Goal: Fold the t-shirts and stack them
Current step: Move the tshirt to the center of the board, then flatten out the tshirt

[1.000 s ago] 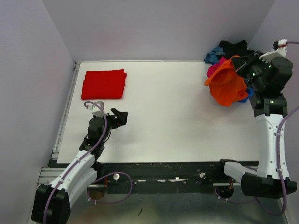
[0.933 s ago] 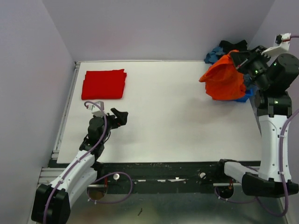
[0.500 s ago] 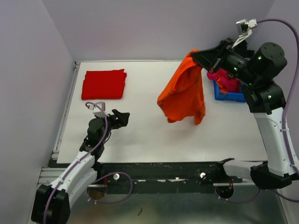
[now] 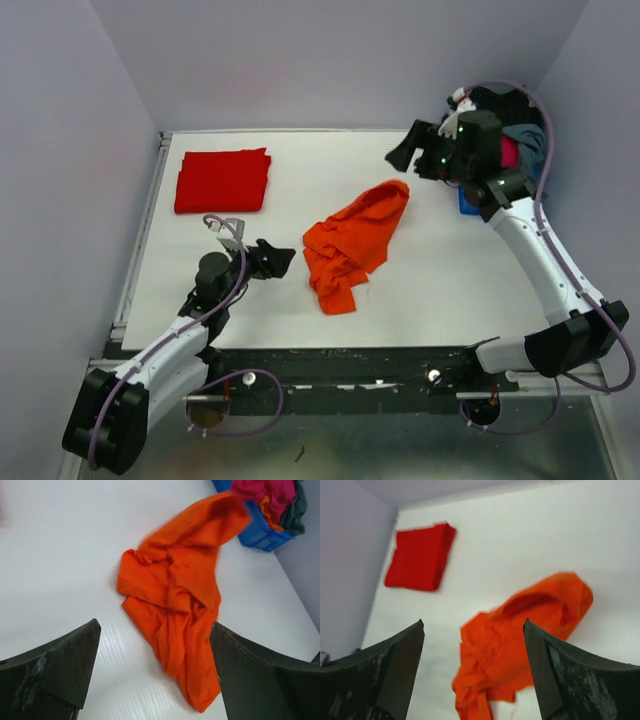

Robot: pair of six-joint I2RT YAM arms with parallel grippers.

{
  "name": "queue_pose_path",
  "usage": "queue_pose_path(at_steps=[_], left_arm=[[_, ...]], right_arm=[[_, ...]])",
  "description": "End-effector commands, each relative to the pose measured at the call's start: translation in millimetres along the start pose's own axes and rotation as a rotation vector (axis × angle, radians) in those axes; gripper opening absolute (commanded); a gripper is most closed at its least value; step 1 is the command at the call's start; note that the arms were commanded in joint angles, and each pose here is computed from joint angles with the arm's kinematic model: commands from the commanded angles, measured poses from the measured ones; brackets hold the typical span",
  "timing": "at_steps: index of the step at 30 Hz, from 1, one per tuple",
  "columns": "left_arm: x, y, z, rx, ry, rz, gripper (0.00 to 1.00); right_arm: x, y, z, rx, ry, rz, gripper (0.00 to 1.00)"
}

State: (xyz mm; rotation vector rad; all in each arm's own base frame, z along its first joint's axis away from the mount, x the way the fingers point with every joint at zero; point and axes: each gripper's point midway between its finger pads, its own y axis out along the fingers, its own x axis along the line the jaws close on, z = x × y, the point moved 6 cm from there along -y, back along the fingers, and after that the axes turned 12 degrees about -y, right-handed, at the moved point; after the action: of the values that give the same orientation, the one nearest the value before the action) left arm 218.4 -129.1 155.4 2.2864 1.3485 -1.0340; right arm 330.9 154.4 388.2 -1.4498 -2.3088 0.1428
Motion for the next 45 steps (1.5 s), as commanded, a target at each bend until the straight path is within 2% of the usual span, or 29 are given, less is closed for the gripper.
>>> queue_pose_path(at_steps=[1, 7, 11, 13, 16, 22, 25, 30, 34, 37, 45], left_arm=[[-3, 16, 5, 0.079, 0.028, -0.010, 0.98], [4, 49, 11, 0.203, 0.025, -0.115, 0.93], [-4, 75, 13, 0.276, 0.005, -0.107, 0.90], [-9, 87, 14, 0.311, -0.003, -0.116, 0.89], [-17, 101, 21, 0.388, -0.029, -0.096, 0.82], [-10, 121, 40, 0.473, -0.029, -0.201, 0.85], [-8, 132, 32, 0.463, -0.001, -0.253, 0.85], [-8, 149, 15, 0.423, -0.012, -0.306, 0.85], [-10, 165, 12, 0.406, -0.051, -0.279, 0.85], [-1, 177, 13, 0.404, -0.080, -0.327, 0.83], [13, 189, 5, 0.399, -0.138, -0.328, 0.82]], right_arm=[[-33, 12, 78, 0.154, -0.022, 0.115, 0.85], [-44, 14, 151, 0.231, 0.005, 0.071, 0.71], [-45, 27, 191, 0.316, 0.028, 0.023, 0.68], [-41, 37, 202, 0.348, 0.028, 0.000, 0.68], [-37, 49, 207, 0.366, 0.020, -0.014, 0.68], [-31, 58, 200, 0.336, -0.006, -0.073, 0.68], [-14, 65, 209, 0.362, -0.035, -0.138, 0.70], [5, 88, 218, 0.403, -0.078, -0.140, 0.69], [-2, 108, 216, 0.404, -0.066, -0.040, 0.68], [-8, 122, 209, 0.392, -0.071, 0.033, 0.67], [-9, 158, 224, 0.486, -0.109, 0.078, 0.64]])
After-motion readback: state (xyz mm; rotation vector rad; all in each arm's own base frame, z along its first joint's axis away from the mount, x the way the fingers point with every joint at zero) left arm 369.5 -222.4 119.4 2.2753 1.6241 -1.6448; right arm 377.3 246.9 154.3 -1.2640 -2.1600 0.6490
